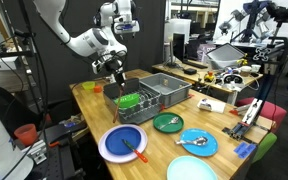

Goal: Pick up the brown spoon and place it on the blue plate.

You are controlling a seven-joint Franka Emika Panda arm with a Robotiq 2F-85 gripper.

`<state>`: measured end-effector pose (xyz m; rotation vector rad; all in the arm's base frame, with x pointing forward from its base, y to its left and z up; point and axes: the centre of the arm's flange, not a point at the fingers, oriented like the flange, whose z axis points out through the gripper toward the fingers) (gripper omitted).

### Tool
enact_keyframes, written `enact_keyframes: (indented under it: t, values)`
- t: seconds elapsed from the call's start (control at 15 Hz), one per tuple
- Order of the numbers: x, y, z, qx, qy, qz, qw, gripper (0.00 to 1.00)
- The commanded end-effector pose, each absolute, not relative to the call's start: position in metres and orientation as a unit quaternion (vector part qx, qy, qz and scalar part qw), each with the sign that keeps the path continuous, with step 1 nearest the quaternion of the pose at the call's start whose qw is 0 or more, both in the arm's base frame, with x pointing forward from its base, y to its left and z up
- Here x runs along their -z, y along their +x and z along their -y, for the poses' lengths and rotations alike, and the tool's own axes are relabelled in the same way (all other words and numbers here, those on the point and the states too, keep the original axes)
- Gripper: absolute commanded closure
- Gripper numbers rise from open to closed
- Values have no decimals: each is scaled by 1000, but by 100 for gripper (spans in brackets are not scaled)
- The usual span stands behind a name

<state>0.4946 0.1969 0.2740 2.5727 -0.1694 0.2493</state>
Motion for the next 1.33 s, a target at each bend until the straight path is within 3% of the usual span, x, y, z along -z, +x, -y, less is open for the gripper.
enact_keyframes:
  t: [0.0,0.47,1.27]
  values:
    - [-267,505,-168,-75,948,144,274,97]
    - [-232,518,-98,-7,908,307,285,97]
    - [-177,553,-66,73,814,486,309,97]
